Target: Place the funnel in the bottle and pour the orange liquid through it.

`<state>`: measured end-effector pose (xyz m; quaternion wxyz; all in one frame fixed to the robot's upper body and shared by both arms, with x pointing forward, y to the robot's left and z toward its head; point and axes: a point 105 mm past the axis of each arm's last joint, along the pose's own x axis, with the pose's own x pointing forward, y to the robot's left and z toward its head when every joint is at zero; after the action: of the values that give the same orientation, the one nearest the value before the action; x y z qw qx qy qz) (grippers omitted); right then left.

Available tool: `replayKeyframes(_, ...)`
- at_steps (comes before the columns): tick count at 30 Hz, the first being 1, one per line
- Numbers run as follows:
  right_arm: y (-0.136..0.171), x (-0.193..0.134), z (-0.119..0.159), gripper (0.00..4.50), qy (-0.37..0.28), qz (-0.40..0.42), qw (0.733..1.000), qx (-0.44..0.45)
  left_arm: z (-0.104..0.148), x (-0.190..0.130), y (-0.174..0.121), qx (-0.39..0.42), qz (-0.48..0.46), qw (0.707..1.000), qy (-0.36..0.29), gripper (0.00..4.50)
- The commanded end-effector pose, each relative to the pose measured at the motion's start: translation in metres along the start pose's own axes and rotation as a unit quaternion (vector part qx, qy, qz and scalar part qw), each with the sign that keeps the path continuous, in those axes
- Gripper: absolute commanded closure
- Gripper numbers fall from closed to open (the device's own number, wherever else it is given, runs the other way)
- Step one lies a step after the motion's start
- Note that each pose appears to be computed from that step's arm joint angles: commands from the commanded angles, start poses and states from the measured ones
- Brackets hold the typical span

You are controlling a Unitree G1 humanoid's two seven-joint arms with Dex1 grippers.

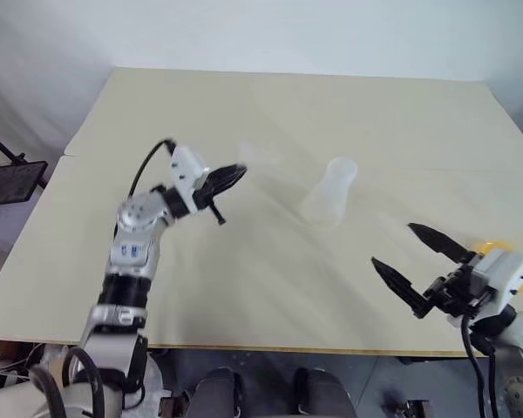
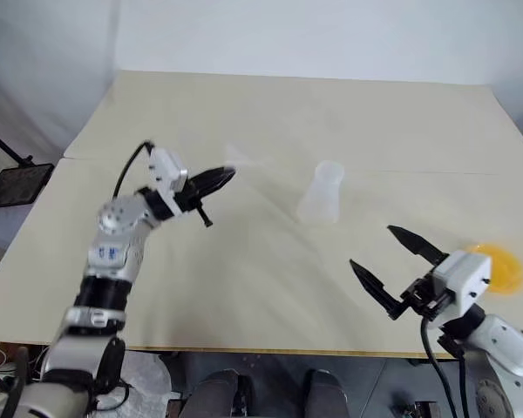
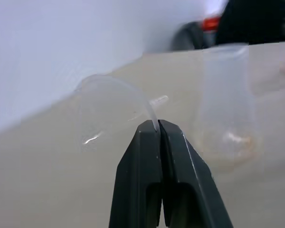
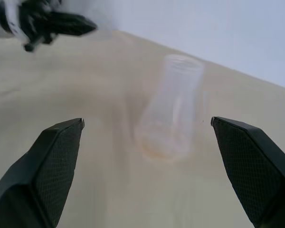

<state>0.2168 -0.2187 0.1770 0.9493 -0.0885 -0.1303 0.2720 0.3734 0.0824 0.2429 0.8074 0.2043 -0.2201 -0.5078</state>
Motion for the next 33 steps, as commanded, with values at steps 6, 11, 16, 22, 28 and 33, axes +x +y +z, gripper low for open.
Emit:
replayKeyframes(6,-0.013,-0.034,0.014,0.00,-0.036,-0.111,0.993,-0.032,0.048,0.068,-0.001,0.169,-0.171,0.971,0.004,4.48)
replayKeyframes(11,-0.006,-0.035,0.013,0.00,-0.041,-0.124,0.991,-0.031,0.051,0.087,-0.001,0.171,-0.201,0.964,0.043,4.48)
replayKeyframes(16,-0.005,-0.035,0.014,0.00,-0.044,-0.130,0.990,-0.034,0.058,0.092,0.004,0.206,-0.198,0.957,0.057,4.48)
replayKeyframes(22,-0.004,-0.034,0.013,0.00,-0.044,-0.130,0.990,-0.032,0.050,0.088,0.005,0.224,-0.220,0.945,0.089,4.48)
replayKeyframes(28,-0.004,-0.030,0.013,0.00,-0.046,-0.127,0.990,-0.031,0.043,0.088,-0.004,0.240,-0.268,0.926,0.116,4.48)
replayKeyframes(33,-0.004,-0.028,0.013,0.00,-0.047,-0.125,0.991,-0.031,0.044,0.097,-0.010,0.248,-0.281,0.919,0.124,4.48)
